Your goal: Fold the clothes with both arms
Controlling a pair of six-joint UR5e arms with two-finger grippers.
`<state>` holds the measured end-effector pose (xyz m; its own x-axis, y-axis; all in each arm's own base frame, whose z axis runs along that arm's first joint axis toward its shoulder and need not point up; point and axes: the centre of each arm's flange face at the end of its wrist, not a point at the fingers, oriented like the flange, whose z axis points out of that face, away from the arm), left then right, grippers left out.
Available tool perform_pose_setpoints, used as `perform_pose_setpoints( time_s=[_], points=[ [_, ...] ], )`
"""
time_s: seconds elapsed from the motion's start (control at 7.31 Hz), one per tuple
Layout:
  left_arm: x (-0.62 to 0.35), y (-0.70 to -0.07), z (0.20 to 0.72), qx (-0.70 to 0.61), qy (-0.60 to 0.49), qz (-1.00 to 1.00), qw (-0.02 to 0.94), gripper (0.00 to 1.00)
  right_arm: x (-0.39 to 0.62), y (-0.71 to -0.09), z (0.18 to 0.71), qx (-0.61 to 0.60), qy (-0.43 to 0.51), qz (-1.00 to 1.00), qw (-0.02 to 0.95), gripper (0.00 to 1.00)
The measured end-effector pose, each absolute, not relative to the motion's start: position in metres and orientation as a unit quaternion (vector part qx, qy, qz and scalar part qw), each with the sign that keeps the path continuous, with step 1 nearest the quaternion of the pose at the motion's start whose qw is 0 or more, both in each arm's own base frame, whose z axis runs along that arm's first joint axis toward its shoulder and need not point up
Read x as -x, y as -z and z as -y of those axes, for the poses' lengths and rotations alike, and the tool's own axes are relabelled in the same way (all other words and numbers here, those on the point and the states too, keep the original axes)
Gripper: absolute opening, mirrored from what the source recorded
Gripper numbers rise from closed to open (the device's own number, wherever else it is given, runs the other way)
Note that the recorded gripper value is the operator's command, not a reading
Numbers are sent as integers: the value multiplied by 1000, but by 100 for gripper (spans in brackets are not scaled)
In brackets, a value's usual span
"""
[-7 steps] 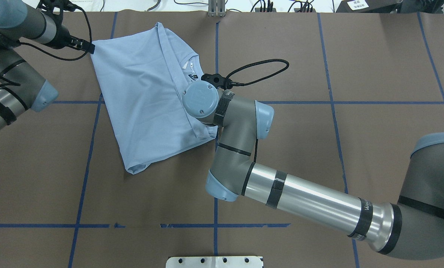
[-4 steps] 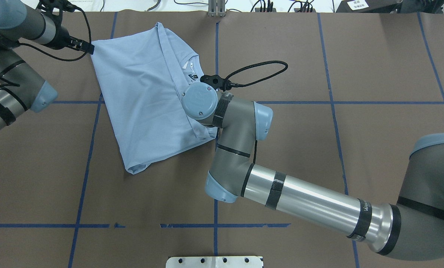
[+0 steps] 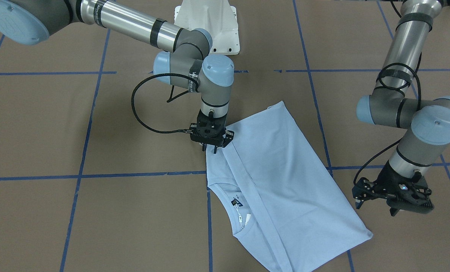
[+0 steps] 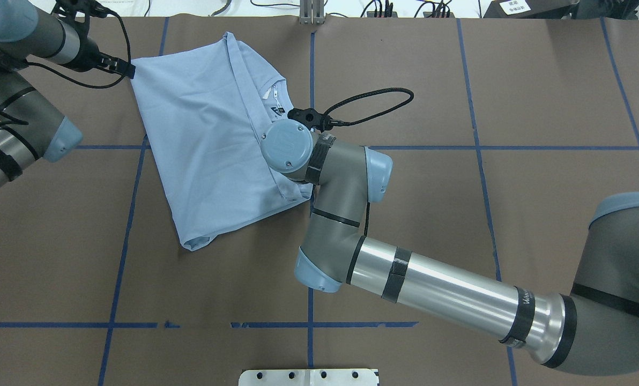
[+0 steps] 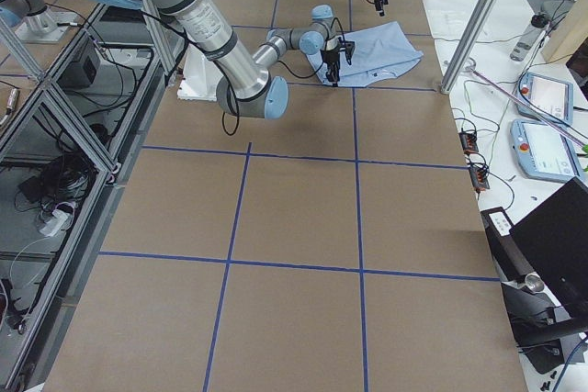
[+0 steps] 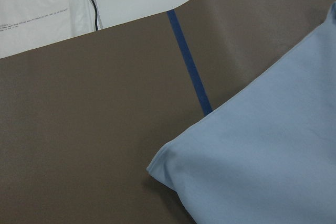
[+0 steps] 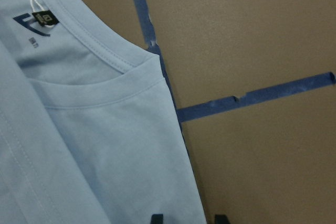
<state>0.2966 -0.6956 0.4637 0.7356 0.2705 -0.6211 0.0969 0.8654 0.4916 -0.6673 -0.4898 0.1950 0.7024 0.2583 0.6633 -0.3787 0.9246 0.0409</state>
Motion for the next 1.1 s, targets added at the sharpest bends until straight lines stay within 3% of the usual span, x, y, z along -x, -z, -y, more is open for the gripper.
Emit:
perform_pose_setpoints(
  time_s=[0.41, 0.68, 1.1],
  points=[
    [-297, -463, 696, -255, -48, -360, 896, 100, 667, -196, 490, -87, -174, 344, 919, 24],
    [-297, -464, 696, -255, -48, -360, 896, 100, 667, -196, 490, -87, -175, 344, 918, 0],
    [-296, -460, 695, -258, -49, -362, 895, 100, 666, -194, 490, -86, -178, 346, 917, 0]
  ],
)
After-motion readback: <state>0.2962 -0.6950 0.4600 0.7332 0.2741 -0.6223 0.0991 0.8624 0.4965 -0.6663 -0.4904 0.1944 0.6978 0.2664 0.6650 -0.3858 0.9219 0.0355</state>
